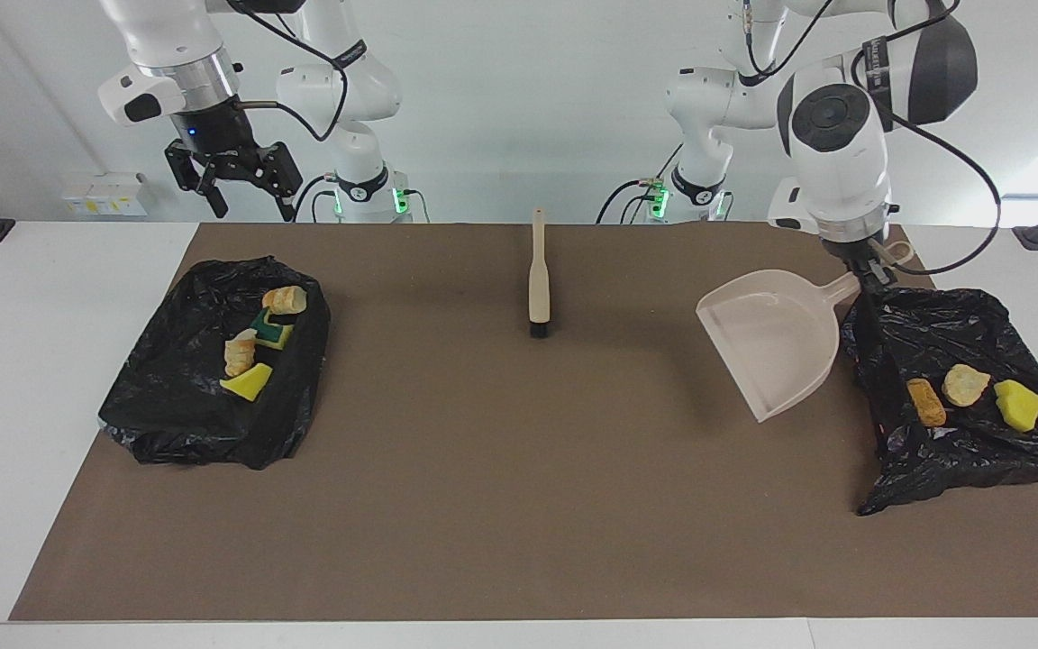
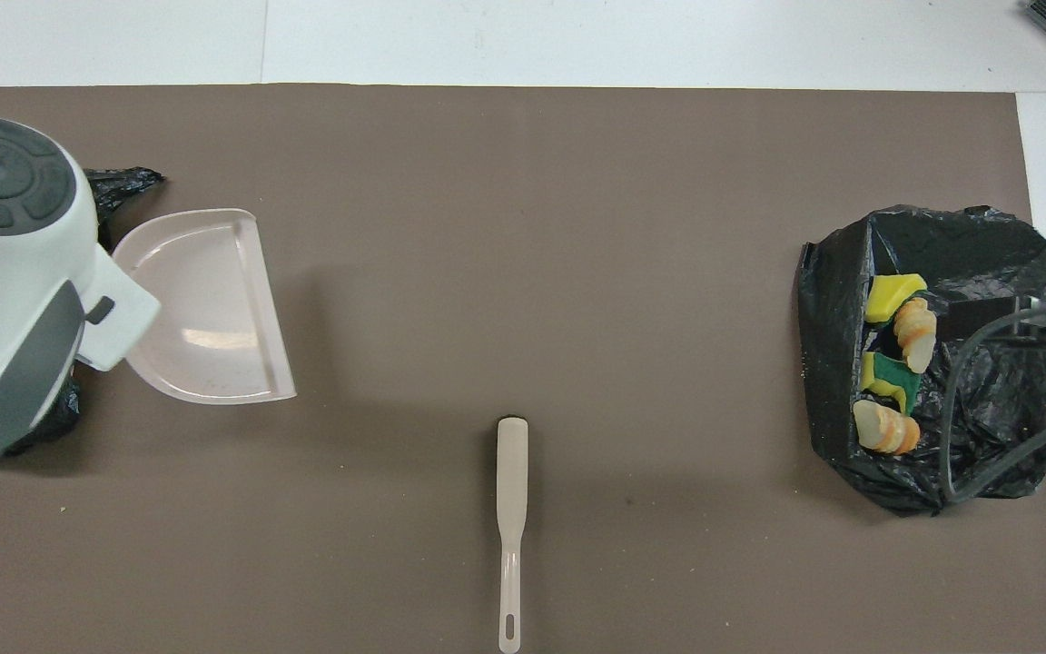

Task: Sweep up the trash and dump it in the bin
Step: 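Lower the dustpan beside the brush and open the left gripper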

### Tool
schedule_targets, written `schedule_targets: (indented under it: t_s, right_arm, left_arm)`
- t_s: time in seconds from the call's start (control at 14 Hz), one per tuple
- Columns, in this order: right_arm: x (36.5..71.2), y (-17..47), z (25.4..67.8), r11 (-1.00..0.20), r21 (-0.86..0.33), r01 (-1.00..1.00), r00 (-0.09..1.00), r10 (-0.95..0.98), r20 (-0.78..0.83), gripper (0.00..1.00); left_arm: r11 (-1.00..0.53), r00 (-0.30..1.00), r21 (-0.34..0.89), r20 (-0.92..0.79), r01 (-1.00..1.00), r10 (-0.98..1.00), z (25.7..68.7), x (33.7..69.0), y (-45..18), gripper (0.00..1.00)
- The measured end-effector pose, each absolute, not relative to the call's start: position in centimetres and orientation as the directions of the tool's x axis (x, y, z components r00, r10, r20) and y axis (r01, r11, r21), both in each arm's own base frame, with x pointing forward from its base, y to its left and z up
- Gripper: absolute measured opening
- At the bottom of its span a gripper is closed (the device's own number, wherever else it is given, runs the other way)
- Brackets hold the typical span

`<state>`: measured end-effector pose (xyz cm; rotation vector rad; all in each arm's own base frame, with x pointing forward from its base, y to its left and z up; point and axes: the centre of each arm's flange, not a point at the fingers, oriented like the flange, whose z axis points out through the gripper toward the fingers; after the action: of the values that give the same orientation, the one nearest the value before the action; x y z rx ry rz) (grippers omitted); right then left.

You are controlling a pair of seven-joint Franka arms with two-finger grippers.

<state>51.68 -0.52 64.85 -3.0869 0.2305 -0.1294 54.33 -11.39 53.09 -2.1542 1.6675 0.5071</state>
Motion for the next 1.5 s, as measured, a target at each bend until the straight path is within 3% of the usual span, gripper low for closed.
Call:
schedule_targets:
  t_s: [0.36, 0.78, 1.14, 1.5]
  right_arm:
    - [53.4, -0.7, 64.8, -0.988, -0.045, -0.149, 0.986, -0.152, 0.064, 1.00]
    - [53.2, -0.3, 64.9, -0.989, -0.044, -0.142, 0.988, -0.144, 0.058, 1.00]
    - [53.2, -0.3, 65.1, -0.989, -0.044, -0.141, 0.988, -0.144, 0.062, 1.00]
    - [53.2, -0.3, 65.1, -0.989, -0.044, -0.141, 0.988, -0.144, 0.062, 1.00]
  left_arm:
    - [-0.537, 0.528, -0.067, -0.317, -0.841, -0.788, 51.6, 51.4, -20.1, 0.33]
    - [-0.826, 0.815, -0.028, -0.184, -0.563, -0.549, 48.1, 49.1, -30.4, 0.33]
    - [-0.920, 0.917, -0.004, -0.088, -0.392, -0.390, 42.2, 47.9, -39.1, 0.33]
    - [-0.949, 0.946, 0.018, -0.066, -0.316, -0.316, 36.5, 48.5, -41.8, 0.33]
